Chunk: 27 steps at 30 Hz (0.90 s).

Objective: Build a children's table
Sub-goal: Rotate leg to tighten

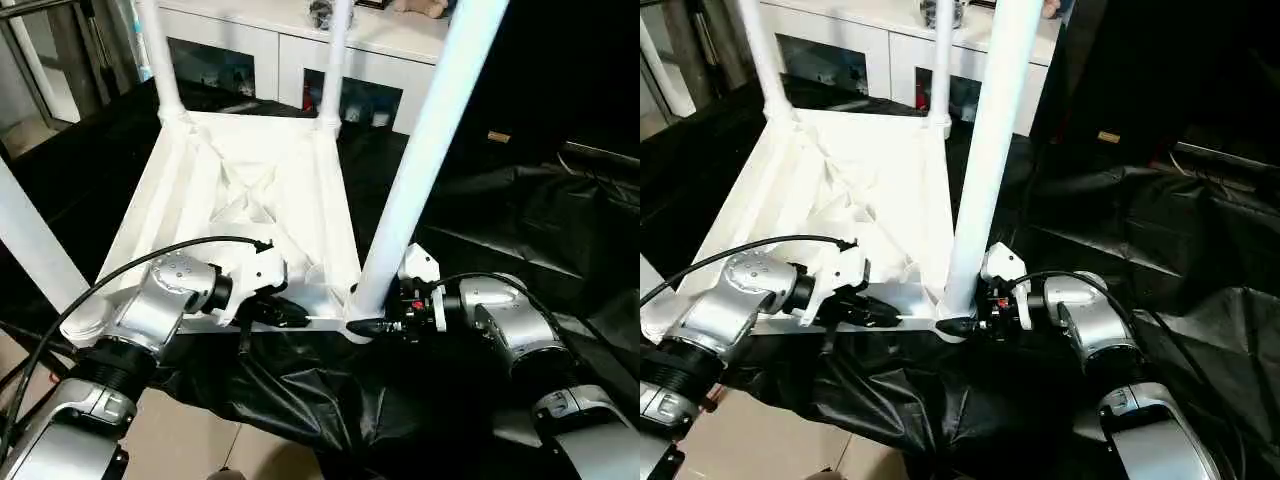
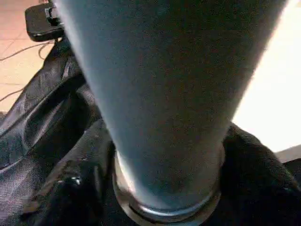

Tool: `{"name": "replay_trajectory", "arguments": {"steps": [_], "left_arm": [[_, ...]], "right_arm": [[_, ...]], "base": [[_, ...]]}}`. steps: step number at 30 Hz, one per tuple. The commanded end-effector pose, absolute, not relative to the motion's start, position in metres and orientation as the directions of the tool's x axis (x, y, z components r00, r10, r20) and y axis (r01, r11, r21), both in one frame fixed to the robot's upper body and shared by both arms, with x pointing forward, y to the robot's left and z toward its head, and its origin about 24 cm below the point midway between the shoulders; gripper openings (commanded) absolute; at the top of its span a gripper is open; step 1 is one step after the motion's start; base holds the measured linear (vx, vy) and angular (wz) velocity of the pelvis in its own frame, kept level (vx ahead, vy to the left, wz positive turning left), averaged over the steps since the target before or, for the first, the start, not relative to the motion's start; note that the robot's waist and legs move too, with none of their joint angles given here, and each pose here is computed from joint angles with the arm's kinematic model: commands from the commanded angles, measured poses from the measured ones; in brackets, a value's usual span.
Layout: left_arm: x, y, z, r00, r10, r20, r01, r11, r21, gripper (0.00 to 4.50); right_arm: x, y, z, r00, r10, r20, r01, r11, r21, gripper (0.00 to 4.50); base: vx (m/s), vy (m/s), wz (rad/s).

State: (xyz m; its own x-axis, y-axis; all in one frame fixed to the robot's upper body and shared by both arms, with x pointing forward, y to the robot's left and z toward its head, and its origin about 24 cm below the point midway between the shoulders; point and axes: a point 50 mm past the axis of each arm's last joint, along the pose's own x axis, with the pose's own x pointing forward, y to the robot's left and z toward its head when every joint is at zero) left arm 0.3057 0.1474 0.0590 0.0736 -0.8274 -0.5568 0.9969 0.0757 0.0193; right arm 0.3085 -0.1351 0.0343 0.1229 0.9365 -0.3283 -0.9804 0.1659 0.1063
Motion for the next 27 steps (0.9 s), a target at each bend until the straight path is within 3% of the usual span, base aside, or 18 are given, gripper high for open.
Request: {"name": "replay_trajectory", "arguments": {"steps": [1, 7, 10, 11, 13, 15, 20, 22, 23, 27], "left_arm": [[0.301, 0.139, 0.051, 0.035, -0.822, -0.569, 0.999, 0.043, -0.002, 0.00], [0.305, 0.131, 0.049, 0.093, -0.829, -0.551, 0.994, 0.108, 0.006, 0.00], [0.313, 0.124, 0.047, 0.181, -0.818, -0.546, 0.980, 0.195, 0.033, 0.00], [0.318, 0.118, 0.046, 0.228, -0.807, -0.545, 0.969, 0.244, 0.043, 0.00], [0.320, 0.116, 0.046, 0.249, -0.801, -0.544, 0.963, 0.266, 0.049, 0.00], [0.325, 0.104, 0.045, 0.308, -0.785, -0.537, 0.944, 0.325, 0.066, 0.00], [0.330, 0.079, 0.046, 0.380, -0.775, -0.505, 0.915, 0.394, 0.085, 0.00], [0.330, 0.073, 0.046, 0.384, -0.778, -0.498, 0.914, 0.397, 0.085, 0.00], [0.328, 0.068, 0.046, 0.363, -0.793, -0.490, 0.923, 0.376, 0.075, 0.00], [0.325, 0.068, 0.046, 0.339, -0.804, -0.488, 0.933, 0.353, 0.067, 0.00]], "right_arm": [[0.302, -0.125, 0.034, 0.044, 0.950, -0.308, -0.988, 0.088, 0.130, 2.96], [0.299, -0.123, 0.026, 0.078, 0.952, -0.295, -0.978, 0.130, 0.162, 2.75], [0.305, -0.118, 0.020, 0.217, 0.929, -0.300, -0.953, 0.268, 0.140, 2.74], [0.311, -0.116, 0.015, 0.332, 0.887, -0.322, -0.915, 0.386, 0.119, 2.72], [0.315, -0.115, 0.013, 0.393, 0.855, -0.337, -0.888, 0.449, 0.103, 2.72], [0.322, -0.108, 0.008, 0.522, 0.777, -0.353, -0.807, 0.584, 0.092, 2.72], [0.329, -0.085, 0.001, 0.661, 0.648, -0.379, -0.675, 0.734, 0.078, 2.72], [0.329, -0.078, 0.001, 0.671, 0.638, -0.378, -0.664, 0.744, 0.078, 2.72], [0.328, -0.074, 0.003, 0.658, 0.663, -0.358, -0.685, 0.724, 0.082, 3.26], [0.330, -0.075, 0.007, 0.648, 0.686, -0.331, -0.699, 0.708, 0.097, 3.59]], "base": [[0.000, 0.000, 0.00], [0.000, 0.000, 0.00], [0.000, 0.000, 0.00], [0.000, 0.000, 0.00], [0.000, 0.000, 0.00], [0.000, 0.000, 0.00], [0.000, 0.000, 0.00], [0.000, 0.000, 0.00], [0.000, 0.000, 0.00], [0.000, 0.000, 0.00]]}}
